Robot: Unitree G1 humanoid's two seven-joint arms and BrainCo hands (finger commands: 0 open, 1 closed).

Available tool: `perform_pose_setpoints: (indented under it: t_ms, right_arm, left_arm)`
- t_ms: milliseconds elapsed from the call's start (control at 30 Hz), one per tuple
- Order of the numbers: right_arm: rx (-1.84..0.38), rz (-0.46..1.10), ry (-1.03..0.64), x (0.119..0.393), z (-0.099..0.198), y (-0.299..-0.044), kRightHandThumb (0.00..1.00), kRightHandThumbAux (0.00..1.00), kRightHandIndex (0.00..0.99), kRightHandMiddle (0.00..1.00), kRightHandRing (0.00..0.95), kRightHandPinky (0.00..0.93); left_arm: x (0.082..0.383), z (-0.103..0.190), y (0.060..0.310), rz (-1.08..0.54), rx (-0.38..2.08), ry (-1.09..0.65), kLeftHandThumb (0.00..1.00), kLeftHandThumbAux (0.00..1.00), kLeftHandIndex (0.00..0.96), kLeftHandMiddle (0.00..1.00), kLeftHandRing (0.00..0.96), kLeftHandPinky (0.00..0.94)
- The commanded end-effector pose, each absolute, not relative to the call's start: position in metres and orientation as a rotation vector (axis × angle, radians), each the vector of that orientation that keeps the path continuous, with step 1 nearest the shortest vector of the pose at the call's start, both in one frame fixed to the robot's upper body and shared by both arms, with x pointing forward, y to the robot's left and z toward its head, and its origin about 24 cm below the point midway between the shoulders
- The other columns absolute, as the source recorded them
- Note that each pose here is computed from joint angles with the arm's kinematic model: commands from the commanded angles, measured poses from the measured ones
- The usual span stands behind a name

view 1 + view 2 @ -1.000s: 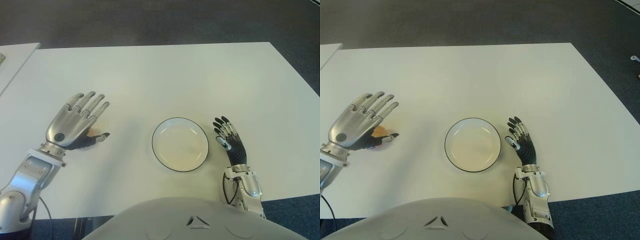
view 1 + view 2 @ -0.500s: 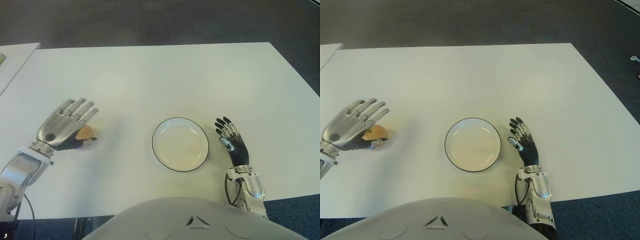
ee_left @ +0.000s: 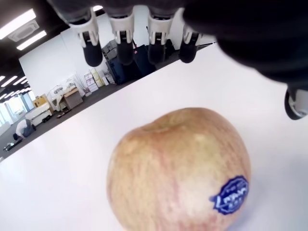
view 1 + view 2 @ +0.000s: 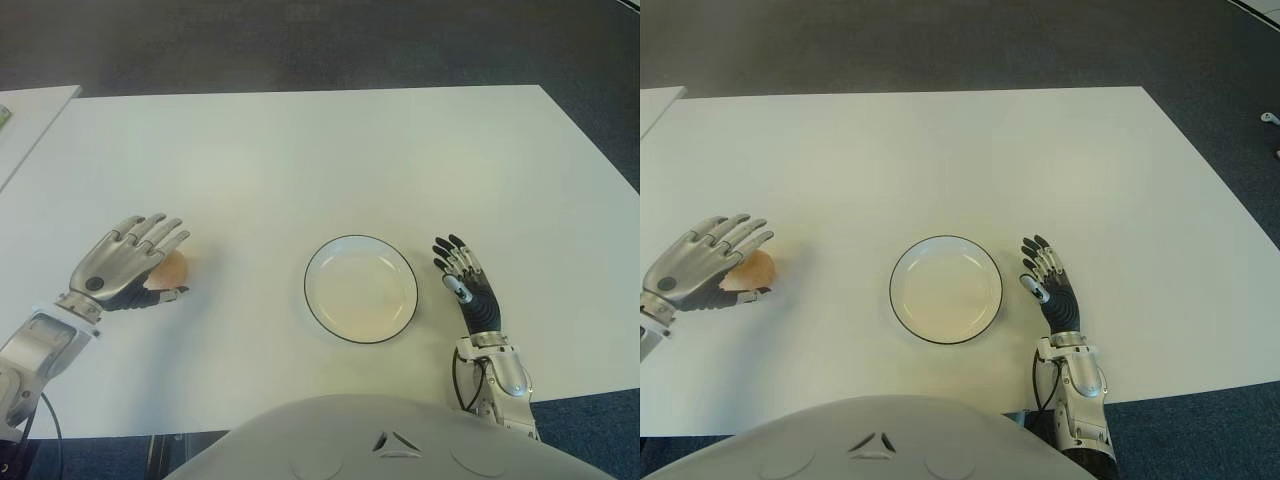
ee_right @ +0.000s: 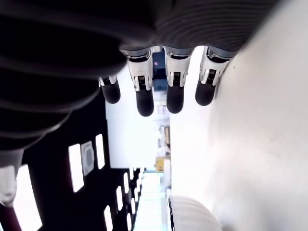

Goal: Put the apples into the plate.

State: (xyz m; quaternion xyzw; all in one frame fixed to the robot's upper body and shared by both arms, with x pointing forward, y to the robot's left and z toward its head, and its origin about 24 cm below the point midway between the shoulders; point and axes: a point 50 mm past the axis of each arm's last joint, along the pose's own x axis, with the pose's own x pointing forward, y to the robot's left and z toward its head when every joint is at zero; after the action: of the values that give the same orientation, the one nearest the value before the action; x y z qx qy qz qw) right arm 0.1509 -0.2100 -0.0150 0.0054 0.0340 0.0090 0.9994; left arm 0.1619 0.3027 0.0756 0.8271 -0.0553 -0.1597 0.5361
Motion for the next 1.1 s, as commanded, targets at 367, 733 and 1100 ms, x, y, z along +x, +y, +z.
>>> perform_pose_setpoints:
  t_ms: [367, 733, 1100]
  right_arm:
    - [0.044, -0.014, 0.174, 0.136, -0.034, -0.213, 0.278, 0.488, 0.056, 0.163, 0.109, 0.095]
    - [0.047, -0.019, 0.181, 0.136, -0.035, -0.217, 0.282, 0.483, 0.055, 0.157, 0.1, 0.083]
    - [0.046, -0.017, 0.17, 0.136, -0.036, -0.22, 0.264, 0.51, 0.055, 0.157, 0.089, 0.054]
  left_arm:
    - [0.152, 0.064, 0.31, -0.417, 1.909, -0.049, 0.328, 0.254, 0.063, 0.0, 0.0, 0.0]
    - [0.151, 0.054, 0.314, -0.407, 1.861, -0.042, 0.331, 0.255, 0.063, 0.0, 0.0, 0.015]
    - [0.152, 0.045, 0.32, -0.392, 1.83, -0.04, 0.355, 0.251, 0.063, 0.001, 0.0, 0.024]
